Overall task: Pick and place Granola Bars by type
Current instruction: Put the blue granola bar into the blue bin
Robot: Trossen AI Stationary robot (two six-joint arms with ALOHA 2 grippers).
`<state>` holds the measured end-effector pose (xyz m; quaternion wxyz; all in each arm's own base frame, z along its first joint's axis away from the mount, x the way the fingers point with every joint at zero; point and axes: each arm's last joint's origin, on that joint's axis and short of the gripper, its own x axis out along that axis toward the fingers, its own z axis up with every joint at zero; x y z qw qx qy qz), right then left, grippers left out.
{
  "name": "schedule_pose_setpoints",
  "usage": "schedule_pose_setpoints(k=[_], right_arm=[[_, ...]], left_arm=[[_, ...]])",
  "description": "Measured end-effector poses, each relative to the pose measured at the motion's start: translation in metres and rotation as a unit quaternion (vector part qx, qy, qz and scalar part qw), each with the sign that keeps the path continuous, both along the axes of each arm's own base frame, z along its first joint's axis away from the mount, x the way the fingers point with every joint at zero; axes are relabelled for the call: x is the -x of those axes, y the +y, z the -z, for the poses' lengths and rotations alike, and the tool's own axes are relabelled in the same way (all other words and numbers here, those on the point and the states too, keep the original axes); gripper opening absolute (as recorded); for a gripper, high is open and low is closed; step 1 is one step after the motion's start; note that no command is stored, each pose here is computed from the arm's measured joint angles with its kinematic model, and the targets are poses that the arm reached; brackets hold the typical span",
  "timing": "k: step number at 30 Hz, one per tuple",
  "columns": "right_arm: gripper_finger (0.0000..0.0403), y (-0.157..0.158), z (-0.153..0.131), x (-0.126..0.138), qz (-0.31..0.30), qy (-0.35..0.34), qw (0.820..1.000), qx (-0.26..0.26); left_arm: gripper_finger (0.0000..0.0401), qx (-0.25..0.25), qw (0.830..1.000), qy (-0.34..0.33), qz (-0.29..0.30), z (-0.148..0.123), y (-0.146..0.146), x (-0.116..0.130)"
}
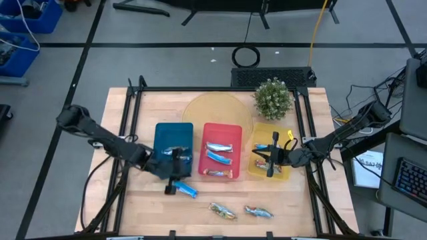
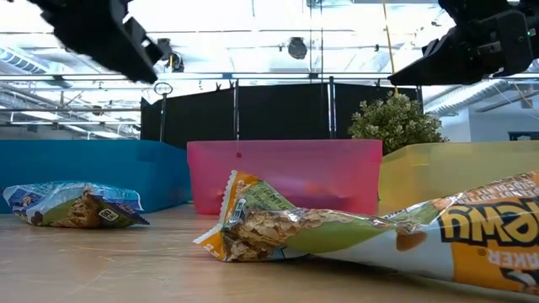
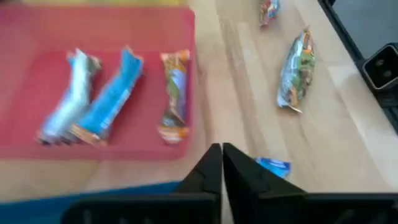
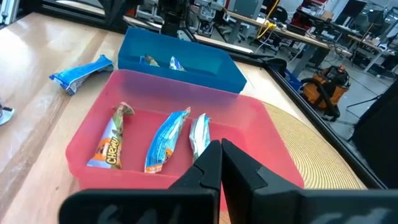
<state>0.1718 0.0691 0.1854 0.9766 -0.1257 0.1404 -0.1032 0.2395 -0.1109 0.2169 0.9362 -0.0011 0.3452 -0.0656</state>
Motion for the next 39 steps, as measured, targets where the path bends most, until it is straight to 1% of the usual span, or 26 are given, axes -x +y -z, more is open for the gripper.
schedule_pose_setpoints(k=[2,4,6,8,10,11,13,16,18,23,26,31,34,37,39], right_arm=[[0.0,0.0,0.0,0.0,0.0,-0.001,1.0,-0.001],[0.0,0.0,0.0,0.0,0.0,0.0,1.0,0.0],[0.0,0.0,0.0,0.0,0.0,0.0,1.0,-0.001],[0.0,0.0,0.001,0.0,0.0,0.002,1.0,-0.001],[0.0,0.0,0.0,0.0,0.001,0.0,1.0,-0.003],[0.0,0.0,0.0,0.0,0.001,0.0,1.0,-0.006],[0.0,0.0,0.0,0.0,0.003,-0.002,1.0,-0.013],[0.0,0.0,0.0,0.0,0.003,-0.002,1.0,-0.014],[0.0,0.0,0.0,0.0,0.003,-0.002,1.0,-0.014],[0.0,0.0,0.001,0.0,0.003,0.001,1.0,-0.012],[0.0,0.0,0.001,0.0,0.004,0.001,1.0,-0.011],[0.0,0.0,0.001,0.0,0.004,0.003,1.0,-0.008],[0.0,0.0,0.001,0.0,0.004,0.003,1.0,-0.007],[0.0,0.0,0.001,0.0,0.004,0.003,1.0,-0.007],[0.0,0.0,0.001,0.0,0.004,0.004,1.0,-0.007]], left_arm=[[0.0013,0.012,1.0,0.007,-0.011,0.006,-0.008,0.003],[0.0016,0.013,1.0,0.011,-0.018,0.009,-0.018,0.003],[0.0016,0.005,1.0,0.025,-0.007,0.013,-0.026,0.005],[0.0021,0.008,0.999,0.033,0.013,0.015,-0.036,0.004],[0.0034,0.0,0.998,0.06,0.028,0.024,-0.042,0.008],[0.0044,-0.003,0.997,0.072,0.032,0.028,-0.044,0.01],[0.0071,0.003,0.997,0.074,0.035,0.032,-0.049,0.01],[0.0118,0.011,0.997,0.07,0.013,0.033,-0.049,0.008],[0.0149,0.01,0.997,0.069,0.013,0.033,-0.048,0.007],[0.022,0.012,0.996,0.074,0.052,0.032,-0.051,0.007],[0.0245,0.011,0.995,0.08,0.055,0.035,-0.048,0.004],[0.0251,-0.02,0.993,0.087,0.075,0.048,-0.048,-0.004],[0.0243,-0.055,0.988,0.11,0.092,0.06,-0.05,-0.009],[0.0235,-0.077,0.984,0.122,0.101,0.063,-0.054,-0.018],[0.023,-0.095,0.98,0.143,0.104,0.069,-0.055,-0.022]])
